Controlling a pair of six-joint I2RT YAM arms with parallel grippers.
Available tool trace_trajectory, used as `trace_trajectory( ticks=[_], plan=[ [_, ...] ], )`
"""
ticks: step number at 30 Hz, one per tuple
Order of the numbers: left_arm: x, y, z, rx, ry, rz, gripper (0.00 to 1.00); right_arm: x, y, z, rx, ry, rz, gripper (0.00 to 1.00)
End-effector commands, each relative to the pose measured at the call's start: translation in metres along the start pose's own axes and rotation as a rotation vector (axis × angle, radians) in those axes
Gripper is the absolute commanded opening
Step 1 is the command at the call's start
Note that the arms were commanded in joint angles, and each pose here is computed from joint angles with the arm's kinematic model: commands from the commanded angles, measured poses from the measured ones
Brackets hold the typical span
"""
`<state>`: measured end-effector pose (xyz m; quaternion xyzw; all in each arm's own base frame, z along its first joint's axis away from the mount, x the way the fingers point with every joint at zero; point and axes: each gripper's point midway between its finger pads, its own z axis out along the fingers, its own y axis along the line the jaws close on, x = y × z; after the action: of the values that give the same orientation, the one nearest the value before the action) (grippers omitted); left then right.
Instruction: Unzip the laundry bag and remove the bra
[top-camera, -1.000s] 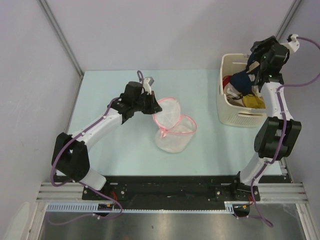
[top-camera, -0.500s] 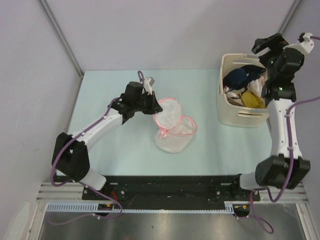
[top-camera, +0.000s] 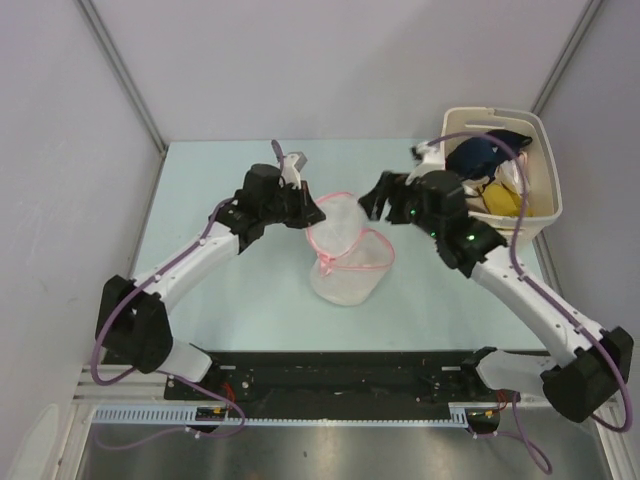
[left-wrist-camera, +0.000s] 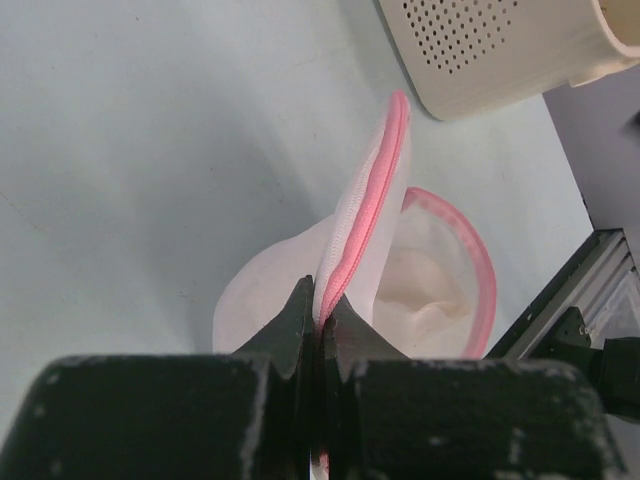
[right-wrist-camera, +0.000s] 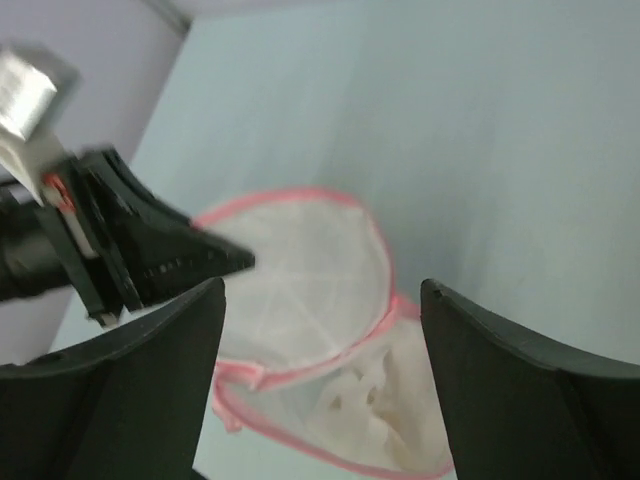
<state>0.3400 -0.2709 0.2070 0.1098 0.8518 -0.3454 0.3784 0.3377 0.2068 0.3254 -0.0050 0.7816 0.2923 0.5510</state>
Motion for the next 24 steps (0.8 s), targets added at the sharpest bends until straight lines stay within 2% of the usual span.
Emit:
trace_trajectory(
  ticks=[1, 3, 6, 13, 16, 17, 20, 24],
  plan=[
    [-0.007, -0.018, -0.013, 0.074, -0.048, 0.074, 0.0, 0.077, 0.022, 0.004, -0.011, 0.166, -0.004, 0.79],
    [-0.007, -0.017, -0.015, 0.075, -0.058, 0.075, 0.0, 0.1, 0.027, 0.006, -0.017, 0.208, 0.021, 0.68],
    [-0.008, -0.02, -0.017, 0.085, -0.067, 0.072, 0.0, 0.13, 0.027, 0.006, -0.006, 0.258, 0.034, 0.6],
    [-0.008, -0.022, -0.02, 0.09, -0.068, 0.072, 0.01, 0.176, 0.011, 0.013, 0.084, 0.352, -0.012, 0.55],
    [-0.008, -0.022, -0.02, 0.092, -0.072, 0.07, 0.0, 0.206, 0.0, 0.02, 0.127, 0.423, -0.058, 0.66],
    [-0.008, -0.023, -0.02, 0.095, -0.074, 0.07, 0.0, 0.214, -0.005, 0.023, 0.145, 0.444, -0.071, 0.73],
    [-0.007, -0.023, -0.019, 0.094, -0.069, 0.067, 0.01, 0.239, -0.023, 0.032, 0.216, 0.492, -0.102, 0.82],
    [-0.002, -0.02, -0.016, 0.09, -0.045, 0.066, 0.0, 0.275, -0.037, 0.039, 0.271, 0.557, -0.16, 0.85]
  ],
)
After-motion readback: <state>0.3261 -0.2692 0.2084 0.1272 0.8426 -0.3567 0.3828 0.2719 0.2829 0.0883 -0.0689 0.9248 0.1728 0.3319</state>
